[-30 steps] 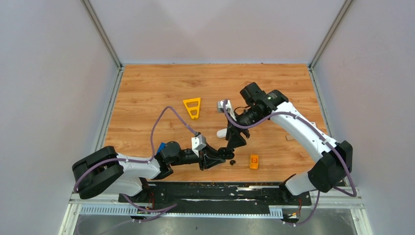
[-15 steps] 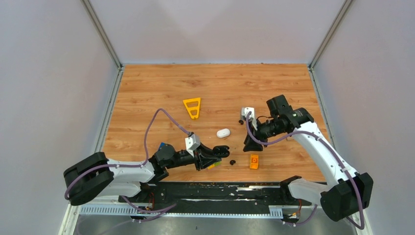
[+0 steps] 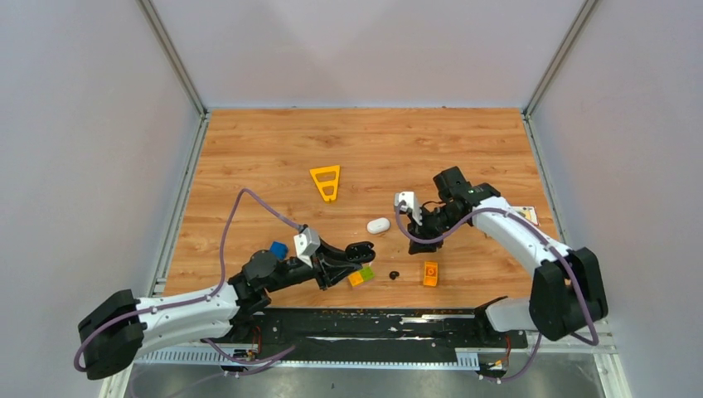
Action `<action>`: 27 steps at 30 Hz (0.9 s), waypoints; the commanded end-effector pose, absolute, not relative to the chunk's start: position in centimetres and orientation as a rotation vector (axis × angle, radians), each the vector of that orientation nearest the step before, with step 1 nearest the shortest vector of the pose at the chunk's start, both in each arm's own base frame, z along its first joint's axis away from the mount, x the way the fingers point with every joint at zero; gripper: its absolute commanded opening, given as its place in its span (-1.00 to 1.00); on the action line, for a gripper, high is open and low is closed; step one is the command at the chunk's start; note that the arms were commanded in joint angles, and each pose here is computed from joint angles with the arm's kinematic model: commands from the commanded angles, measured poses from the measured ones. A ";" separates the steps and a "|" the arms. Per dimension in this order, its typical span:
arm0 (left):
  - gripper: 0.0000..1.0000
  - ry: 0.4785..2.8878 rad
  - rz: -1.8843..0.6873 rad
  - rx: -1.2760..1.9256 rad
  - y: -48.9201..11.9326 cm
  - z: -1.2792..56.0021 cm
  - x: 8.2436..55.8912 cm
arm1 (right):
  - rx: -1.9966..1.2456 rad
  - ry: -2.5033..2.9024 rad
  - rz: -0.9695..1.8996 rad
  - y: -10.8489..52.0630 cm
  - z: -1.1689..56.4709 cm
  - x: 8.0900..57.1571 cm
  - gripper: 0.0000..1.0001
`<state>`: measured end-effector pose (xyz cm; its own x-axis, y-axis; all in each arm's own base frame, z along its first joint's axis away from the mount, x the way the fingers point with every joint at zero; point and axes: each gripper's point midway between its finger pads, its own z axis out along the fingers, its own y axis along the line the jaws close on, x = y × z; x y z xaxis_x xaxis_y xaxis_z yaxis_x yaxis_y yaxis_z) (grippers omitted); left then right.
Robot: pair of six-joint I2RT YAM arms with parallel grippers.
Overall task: Insert the wireless bluetooth earbuds into the charging case
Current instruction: Pick up the right earbud from the corner of the board.
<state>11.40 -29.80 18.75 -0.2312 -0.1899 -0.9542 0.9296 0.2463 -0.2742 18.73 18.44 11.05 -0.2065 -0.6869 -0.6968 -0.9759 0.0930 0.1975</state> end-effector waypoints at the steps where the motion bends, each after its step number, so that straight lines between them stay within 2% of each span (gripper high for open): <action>1: -1.00 1.407 -1.212 0.736 -28.8 18.6 11.6 | -1.680 1.873 0.872 20.1 9.9 21.3 -0.49; 12: -1.00 1.414 -1.186 0.718 -27.5 18.6 11.3 | -1.794 1.907 0.903 23.0 5.6 20.8 -0.45; 27: -1.00 1.420 -1.182 0.723 -27.4 18.7 11.3 | -1.890 1.921 0.950 24.1 3.3 19.0 -0.37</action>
